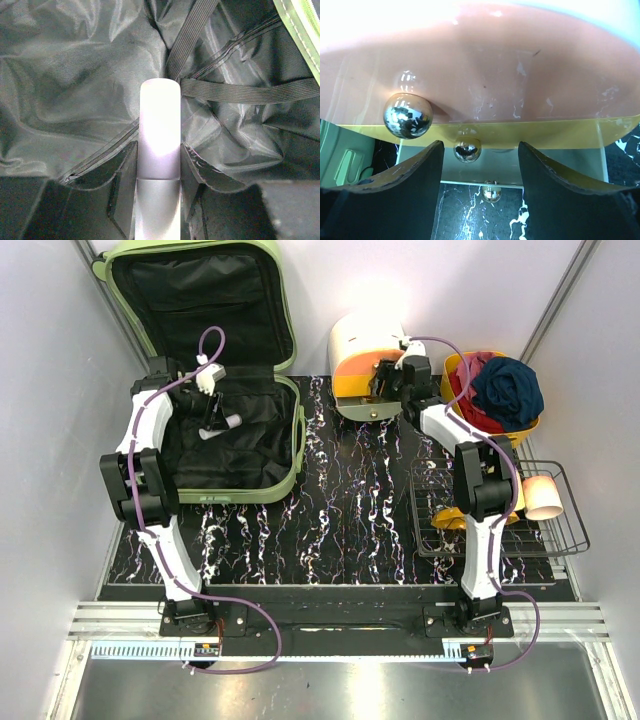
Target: Open, take out, and arrange the luggage
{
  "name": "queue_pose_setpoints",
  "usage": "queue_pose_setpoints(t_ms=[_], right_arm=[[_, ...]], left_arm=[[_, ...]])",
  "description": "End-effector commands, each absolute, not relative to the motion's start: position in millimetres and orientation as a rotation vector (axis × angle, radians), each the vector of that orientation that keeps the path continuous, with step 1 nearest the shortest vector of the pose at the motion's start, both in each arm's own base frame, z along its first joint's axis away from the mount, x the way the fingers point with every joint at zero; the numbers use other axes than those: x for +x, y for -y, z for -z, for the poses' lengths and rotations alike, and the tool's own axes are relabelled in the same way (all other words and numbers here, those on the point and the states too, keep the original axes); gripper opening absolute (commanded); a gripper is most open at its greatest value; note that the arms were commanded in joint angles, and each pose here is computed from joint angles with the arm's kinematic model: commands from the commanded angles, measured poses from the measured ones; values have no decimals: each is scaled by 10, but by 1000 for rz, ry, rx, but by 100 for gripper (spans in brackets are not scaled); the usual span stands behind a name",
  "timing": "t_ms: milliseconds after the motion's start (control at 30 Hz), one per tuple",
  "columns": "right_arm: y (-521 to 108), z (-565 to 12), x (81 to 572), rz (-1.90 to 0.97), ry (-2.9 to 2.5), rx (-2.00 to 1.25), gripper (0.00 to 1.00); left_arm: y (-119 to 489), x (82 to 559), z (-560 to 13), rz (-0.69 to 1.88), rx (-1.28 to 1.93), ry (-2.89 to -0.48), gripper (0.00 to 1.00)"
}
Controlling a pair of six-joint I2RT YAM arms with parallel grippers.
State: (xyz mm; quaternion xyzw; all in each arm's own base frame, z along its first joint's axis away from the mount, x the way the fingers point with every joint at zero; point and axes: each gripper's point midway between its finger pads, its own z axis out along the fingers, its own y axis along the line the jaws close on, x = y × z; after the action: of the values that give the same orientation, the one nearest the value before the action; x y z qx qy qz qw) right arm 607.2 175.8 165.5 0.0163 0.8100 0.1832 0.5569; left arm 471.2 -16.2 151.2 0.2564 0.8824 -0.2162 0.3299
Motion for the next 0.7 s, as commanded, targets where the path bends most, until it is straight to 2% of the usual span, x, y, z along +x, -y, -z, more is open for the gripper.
queue_pose_setpoints(t_ms=[0,233,333,467,500,567,600,667], right_arm=[[-1836,-1813,6189,-480,-1857,40,69],[-1881,-1754,6221,-516,-1869,55,65],[-1881,-1723,6235,-516,-1875,62,58],[-1880,-1785,6188,-520,-1868,50,41],[-1881,-1735,6149,-523,-1879,47,32],[-1870,-1792,6082,-526,-1876,43,24],[-1870,-1719,6015,-532,-1896,40,15],[-1860,-1785,5932,-542,-1892,43,9]], left_arm=[[250,4765,-1955,550,683,-2175,0],[252,4738,-1967,543,676,-2170,0],[262,4743,-1984,545,675,-2166,0],[291,4760,-2034,538,684,-2146,0],[312,4769,-2061,536,689,-2138,0],[364,4787,-2089,538,706,-2124,0],[385,4794,-2111,537,712,-2117,0],[458,4822,-2159,539,734,-2099,0]])
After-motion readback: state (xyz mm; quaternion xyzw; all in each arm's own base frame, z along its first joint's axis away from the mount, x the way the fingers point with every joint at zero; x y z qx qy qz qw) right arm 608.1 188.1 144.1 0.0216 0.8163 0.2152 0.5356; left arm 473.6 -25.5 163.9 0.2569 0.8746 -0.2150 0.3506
